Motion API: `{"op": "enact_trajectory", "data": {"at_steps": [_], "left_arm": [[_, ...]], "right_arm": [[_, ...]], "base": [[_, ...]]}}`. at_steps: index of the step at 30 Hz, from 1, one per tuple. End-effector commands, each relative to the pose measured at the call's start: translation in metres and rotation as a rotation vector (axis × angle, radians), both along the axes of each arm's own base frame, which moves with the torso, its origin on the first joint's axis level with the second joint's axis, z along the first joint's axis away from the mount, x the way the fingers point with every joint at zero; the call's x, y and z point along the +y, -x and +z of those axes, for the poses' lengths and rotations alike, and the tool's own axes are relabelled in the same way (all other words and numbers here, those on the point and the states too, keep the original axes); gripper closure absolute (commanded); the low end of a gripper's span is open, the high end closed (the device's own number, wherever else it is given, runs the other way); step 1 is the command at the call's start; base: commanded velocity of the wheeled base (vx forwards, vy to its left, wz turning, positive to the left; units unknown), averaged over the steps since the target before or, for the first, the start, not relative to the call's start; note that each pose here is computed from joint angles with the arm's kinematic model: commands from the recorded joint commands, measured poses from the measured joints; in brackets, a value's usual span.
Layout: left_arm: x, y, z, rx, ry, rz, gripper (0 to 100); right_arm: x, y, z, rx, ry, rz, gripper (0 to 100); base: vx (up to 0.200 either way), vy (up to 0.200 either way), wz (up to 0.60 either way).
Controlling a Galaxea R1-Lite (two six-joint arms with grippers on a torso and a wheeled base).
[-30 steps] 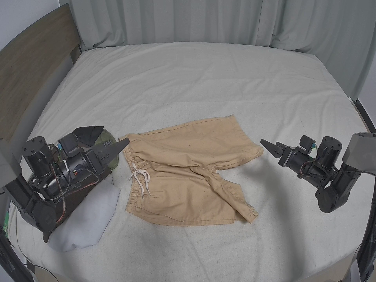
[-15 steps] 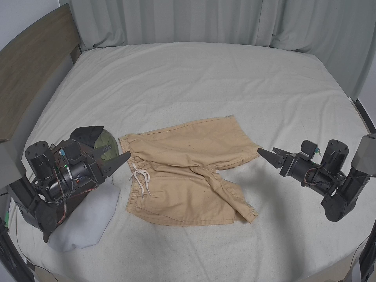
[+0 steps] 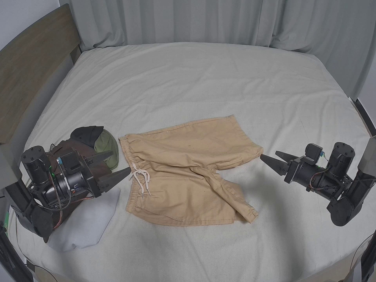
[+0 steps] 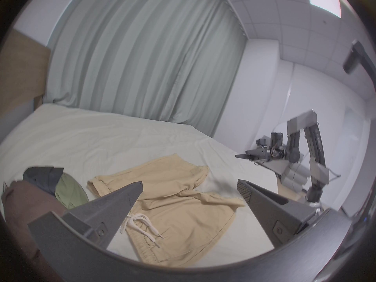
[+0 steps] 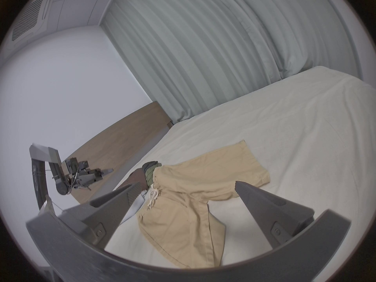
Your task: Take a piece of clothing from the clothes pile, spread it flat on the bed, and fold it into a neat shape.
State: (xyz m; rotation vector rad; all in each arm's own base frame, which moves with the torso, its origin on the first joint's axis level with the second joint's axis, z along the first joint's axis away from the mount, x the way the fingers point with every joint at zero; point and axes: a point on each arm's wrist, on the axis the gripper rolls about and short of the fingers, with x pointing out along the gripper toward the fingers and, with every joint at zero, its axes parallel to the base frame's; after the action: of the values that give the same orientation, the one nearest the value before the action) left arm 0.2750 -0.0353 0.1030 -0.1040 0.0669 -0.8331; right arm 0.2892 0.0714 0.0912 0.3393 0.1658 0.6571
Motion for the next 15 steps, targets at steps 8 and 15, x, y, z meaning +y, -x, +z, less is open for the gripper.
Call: {"op": "enact_trajectory", "data": {"at_steps": [8, 15], "left_arm": [[0.01, 0.008, -0.011, -0.027, -0.076, -0.037, 0], [0.012, 0.007, -0.013, -0.02, -0.078, -0.027, 0]], "right_arm": [[0.001, 0.027, -0.034, 0.164, 0.063, 0.045, 0], [0.0, 0.046, -0.055, 0.283, 0.099, 0.063, 0]], "base": [[0.0, 0.0, 0.0], [0.0, 0.0, 0.0]]}}
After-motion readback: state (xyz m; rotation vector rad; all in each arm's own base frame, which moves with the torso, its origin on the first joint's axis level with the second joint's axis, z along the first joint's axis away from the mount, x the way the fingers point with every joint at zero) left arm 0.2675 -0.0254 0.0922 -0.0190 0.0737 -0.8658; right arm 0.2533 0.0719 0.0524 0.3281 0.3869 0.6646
